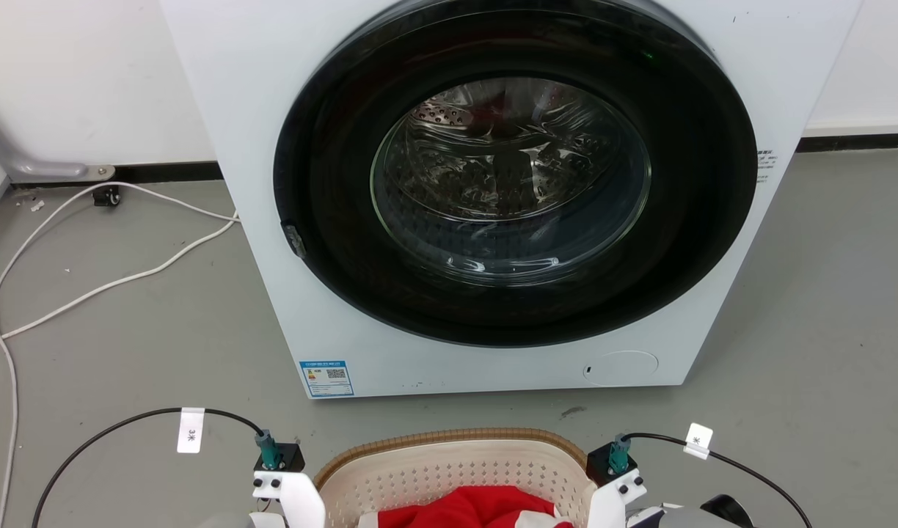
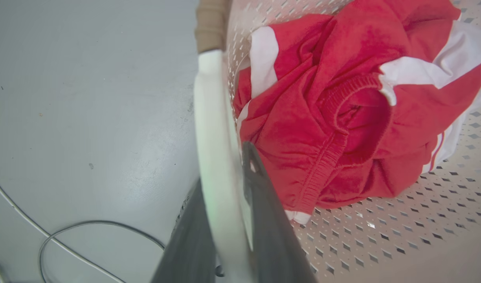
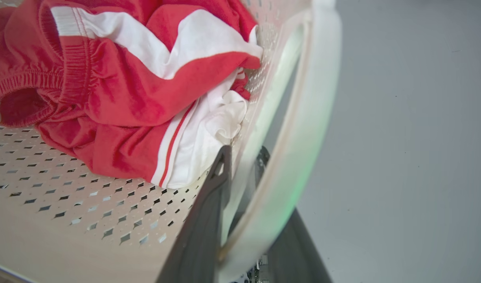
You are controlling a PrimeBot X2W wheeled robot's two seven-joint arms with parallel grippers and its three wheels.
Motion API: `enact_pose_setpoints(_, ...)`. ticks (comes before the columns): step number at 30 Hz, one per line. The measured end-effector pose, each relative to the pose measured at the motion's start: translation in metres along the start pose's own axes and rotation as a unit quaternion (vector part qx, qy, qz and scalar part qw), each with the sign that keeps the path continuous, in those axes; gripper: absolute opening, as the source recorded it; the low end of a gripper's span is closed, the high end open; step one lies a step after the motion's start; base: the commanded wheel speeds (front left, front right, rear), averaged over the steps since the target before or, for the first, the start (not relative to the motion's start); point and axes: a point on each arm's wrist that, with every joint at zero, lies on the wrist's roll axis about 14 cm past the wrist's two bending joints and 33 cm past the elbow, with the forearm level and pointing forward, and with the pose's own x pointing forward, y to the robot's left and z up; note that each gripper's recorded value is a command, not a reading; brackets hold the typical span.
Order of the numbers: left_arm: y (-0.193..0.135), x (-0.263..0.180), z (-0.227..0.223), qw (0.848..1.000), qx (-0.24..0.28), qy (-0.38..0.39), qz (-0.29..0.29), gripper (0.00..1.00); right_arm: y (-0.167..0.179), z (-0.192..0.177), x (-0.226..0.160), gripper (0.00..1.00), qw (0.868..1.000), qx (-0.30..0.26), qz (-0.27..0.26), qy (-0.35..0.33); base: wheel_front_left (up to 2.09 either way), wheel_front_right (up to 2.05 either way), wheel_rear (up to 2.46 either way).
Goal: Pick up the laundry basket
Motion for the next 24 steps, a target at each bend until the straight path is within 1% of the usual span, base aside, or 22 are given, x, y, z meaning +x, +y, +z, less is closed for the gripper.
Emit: enact_pose_setpoints(24,0.0000,0.0016,-0.0018,1.000,-0.003,0.002,-0.002,0.00,0.0008,-0.0020,0.0019,0.00,1.000,0.001,0.003,0.004,0.00,0.00,0.00)
